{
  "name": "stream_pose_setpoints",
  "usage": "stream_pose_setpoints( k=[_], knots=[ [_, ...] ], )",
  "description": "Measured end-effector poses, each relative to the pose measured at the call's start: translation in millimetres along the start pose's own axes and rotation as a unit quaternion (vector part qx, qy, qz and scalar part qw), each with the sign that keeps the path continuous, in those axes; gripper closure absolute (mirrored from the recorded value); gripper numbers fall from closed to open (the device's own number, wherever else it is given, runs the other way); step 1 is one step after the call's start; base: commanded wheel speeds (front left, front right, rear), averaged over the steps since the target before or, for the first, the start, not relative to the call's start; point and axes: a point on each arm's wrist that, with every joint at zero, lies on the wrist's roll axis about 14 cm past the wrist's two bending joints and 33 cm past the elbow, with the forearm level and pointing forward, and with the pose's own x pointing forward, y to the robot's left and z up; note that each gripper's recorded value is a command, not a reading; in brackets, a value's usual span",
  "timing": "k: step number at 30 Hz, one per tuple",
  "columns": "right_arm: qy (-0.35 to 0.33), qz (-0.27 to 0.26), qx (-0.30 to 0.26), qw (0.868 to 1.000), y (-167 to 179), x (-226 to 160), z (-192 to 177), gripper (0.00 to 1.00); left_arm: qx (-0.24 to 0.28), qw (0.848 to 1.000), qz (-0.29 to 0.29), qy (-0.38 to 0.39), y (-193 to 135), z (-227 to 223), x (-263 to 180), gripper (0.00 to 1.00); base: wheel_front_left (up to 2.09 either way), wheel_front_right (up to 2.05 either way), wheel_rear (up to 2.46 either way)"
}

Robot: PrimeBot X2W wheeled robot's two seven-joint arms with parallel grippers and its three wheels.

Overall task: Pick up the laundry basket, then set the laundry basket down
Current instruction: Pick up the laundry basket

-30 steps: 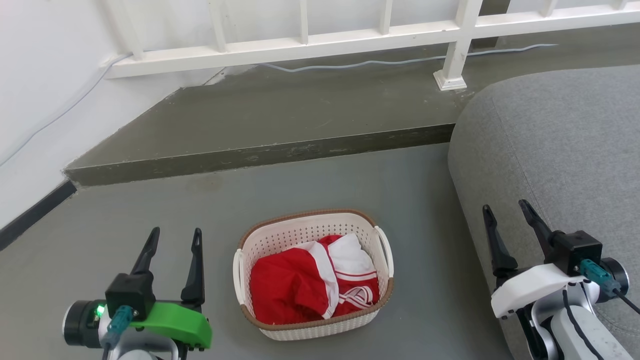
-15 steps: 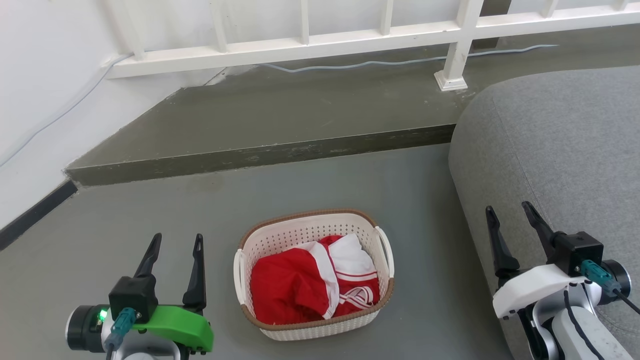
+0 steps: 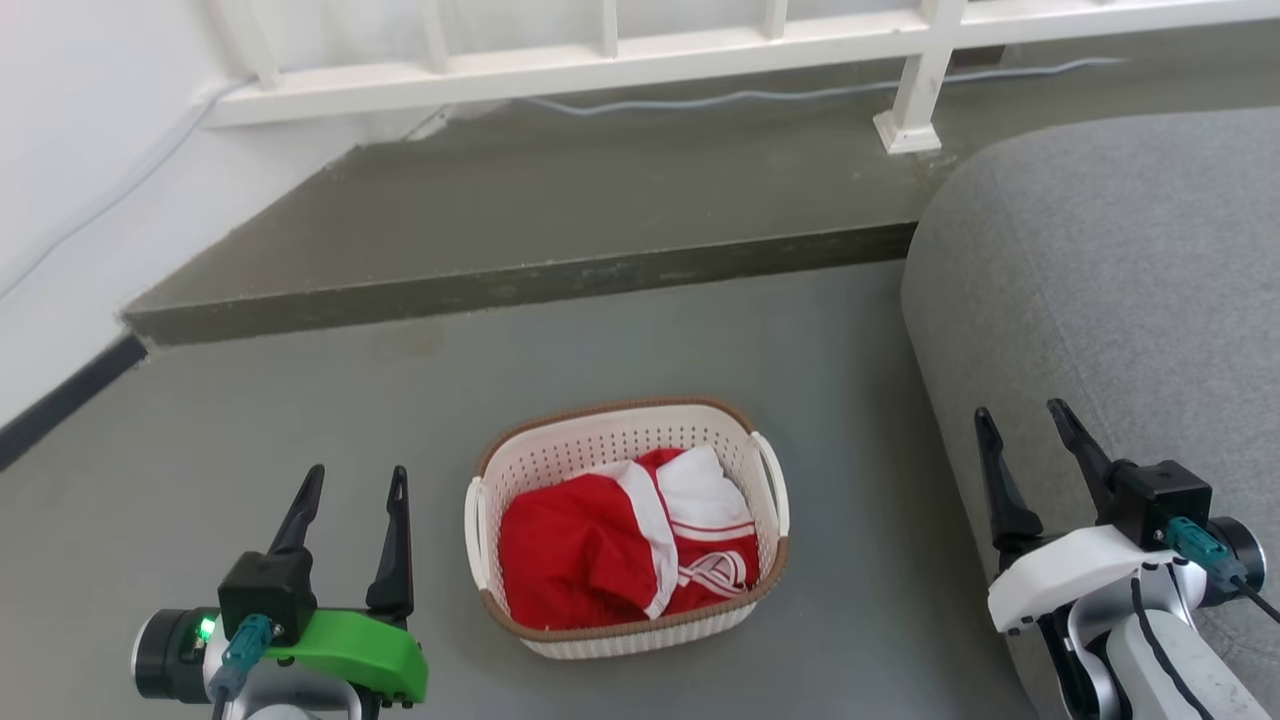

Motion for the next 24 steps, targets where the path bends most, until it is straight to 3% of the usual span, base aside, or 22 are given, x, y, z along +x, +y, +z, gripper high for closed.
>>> stream_pose_setpoints(
  k=[24],
  knots=[
    [0.056, -0.004, 0.014, 0.998, -5, 44, -45, 0.00, -0.016, 0.999, -0.008, 0.047, 1, -41, 49, 0.00, 0.00, 0.00, 0.00]
  ],
)
